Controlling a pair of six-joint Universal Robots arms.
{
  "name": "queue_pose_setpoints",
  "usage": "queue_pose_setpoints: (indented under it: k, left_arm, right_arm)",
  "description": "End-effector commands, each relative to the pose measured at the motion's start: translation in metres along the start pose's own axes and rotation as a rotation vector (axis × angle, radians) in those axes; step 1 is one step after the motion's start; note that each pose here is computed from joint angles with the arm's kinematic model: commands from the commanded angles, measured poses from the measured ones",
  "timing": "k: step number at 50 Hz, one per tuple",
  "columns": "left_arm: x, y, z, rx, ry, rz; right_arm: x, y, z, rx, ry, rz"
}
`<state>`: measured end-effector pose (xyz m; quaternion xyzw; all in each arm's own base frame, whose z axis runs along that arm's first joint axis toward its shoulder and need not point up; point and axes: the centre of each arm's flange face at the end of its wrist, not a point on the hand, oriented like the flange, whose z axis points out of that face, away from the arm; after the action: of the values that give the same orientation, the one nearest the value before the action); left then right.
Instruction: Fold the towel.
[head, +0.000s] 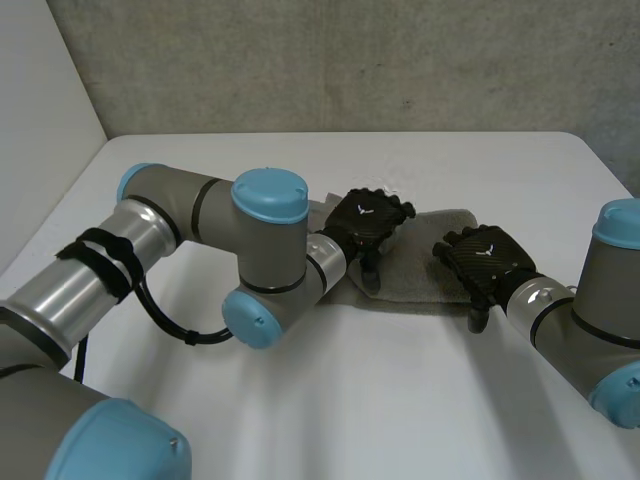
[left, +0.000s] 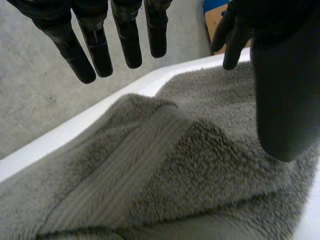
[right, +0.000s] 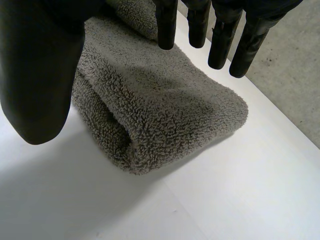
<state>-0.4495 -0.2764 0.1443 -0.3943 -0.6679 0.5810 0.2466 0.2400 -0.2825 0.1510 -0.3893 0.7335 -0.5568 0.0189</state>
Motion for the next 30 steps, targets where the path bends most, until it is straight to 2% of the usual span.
queue_pose_setpoints:
  k: [1, 7, 9, 12, 15, 17, 22, 30]
  left_arm:
    - [-0.002, 0.002, -0.003, -0.054, 0.003, -0.011]
    - [-0.008, 0.006, -0.009, -0.112, -0.001, 0.004]
    - [-0.014, 0.009, -0.013, -0.159, 0.001, 0.058]
    - [-0.017, 0.011, -0.016, -0.18, -0.001, 0.084]
    - [-0.026, 0.014, -0.02, -0.227, -0.035, 0.107]
    - [-0.047, 0.012, -0.024, -0.261, -0.125, 0.104]
    - [-0.068, 0.01, -0.029, -0.285, -0.211, 0.098]
    - [-0.092, -0.005, -0.052, -0.293, -0.262, 0.076]
  right_arm:
    - [0.001, 0.0, 0.001, 0.001, 0.001, -0.003]
    - [0.001, 0.0, 0.0, -0.001, 0.0, -0.004]
    - [0.001, 0.0, 0.0, -0.001, 0.0, -0.004]
    - [0.0, 0.0, 0.0, -0.001, -0.001, -0.005]
    - [0.0, 0.0, 0.0, -0.001, 0.0, -0.005]
    - [0.0, 0.0, 0.0, -0.001, 0.0, -0.005]
    - [0.0, 0.0, 0.0, -0.001, -0.001, -0.005]
    - [-0.001, 0.0, 0.0, -0.002, -0.002, -0.007]
